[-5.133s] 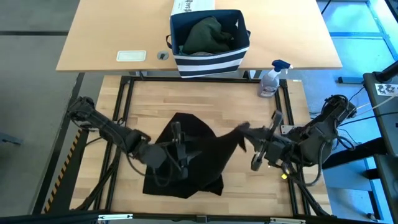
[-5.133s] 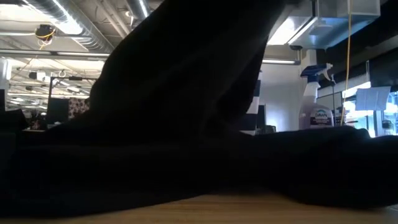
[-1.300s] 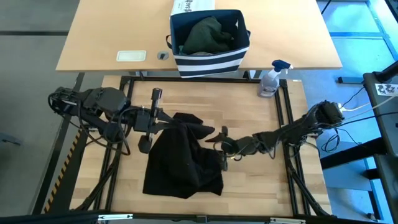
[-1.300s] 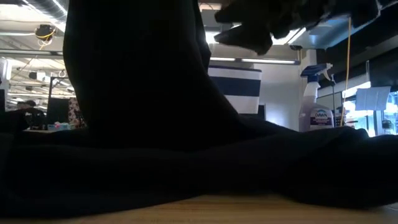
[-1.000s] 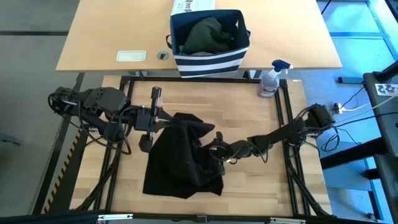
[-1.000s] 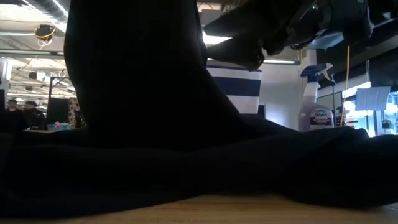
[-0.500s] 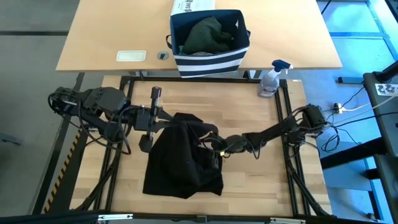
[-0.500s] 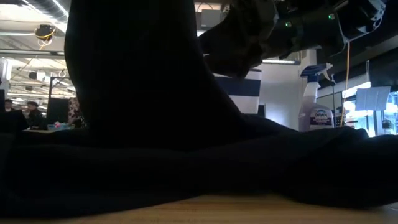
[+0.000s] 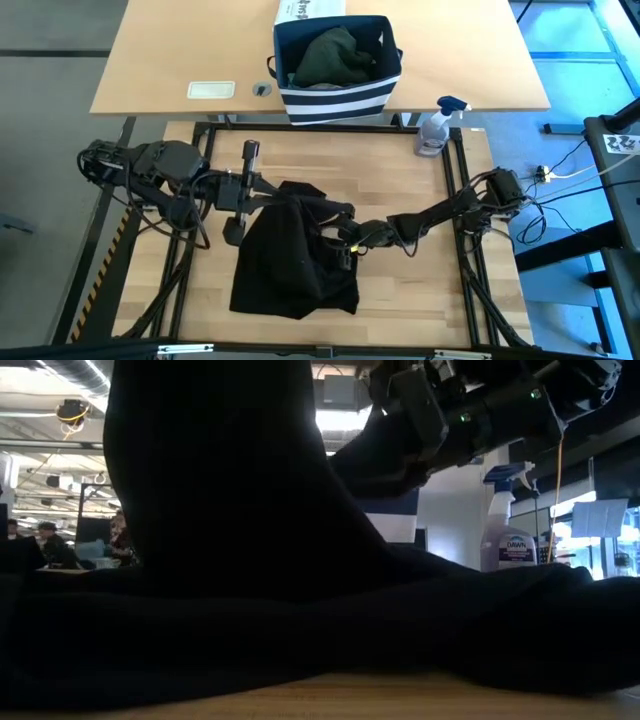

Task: Fold Laundry from Bin
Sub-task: Fold the black shirt

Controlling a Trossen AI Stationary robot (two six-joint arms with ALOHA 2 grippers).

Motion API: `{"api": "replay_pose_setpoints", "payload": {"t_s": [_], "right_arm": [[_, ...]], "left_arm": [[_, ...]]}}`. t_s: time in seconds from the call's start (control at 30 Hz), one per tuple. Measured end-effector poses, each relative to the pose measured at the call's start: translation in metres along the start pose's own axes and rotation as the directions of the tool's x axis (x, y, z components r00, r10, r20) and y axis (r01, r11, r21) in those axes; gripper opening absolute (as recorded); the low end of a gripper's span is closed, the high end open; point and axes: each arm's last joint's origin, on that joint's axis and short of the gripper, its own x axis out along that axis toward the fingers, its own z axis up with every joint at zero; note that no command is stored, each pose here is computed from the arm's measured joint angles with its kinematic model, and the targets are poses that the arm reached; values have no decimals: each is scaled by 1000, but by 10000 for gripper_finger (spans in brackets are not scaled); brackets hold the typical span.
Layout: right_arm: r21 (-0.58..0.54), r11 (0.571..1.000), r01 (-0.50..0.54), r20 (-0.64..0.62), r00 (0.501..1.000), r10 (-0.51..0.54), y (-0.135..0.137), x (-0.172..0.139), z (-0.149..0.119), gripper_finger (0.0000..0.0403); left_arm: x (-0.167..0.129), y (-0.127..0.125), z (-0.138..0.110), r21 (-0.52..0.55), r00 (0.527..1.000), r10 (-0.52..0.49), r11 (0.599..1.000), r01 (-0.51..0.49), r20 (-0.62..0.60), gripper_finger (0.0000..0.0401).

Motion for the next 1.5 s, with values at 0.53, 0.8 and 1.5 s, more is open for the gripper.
{"api": "replay_pose_setpoints", "payload": {"t_s": [0.53, 0.8, 1.5], "right_arm": [[36, 995, -88, 64, 994, 85, -8, 3, 9, 231], [23, 994, -104, 28, 994, 103, -8, 1, 7, 17], [67, 911, 407, 459, 798, -390, -55, -242, 215, 2]], "left_arm": [[0, 1, 0, 3, 1000, 18, 1000, -18, -4, 0], [-1, 5, 4, -7, 994, 107, 994, -107, 0, 0], [-50, 51, 36, 35, 784, 607, 793, -608, -128, 0]]}}
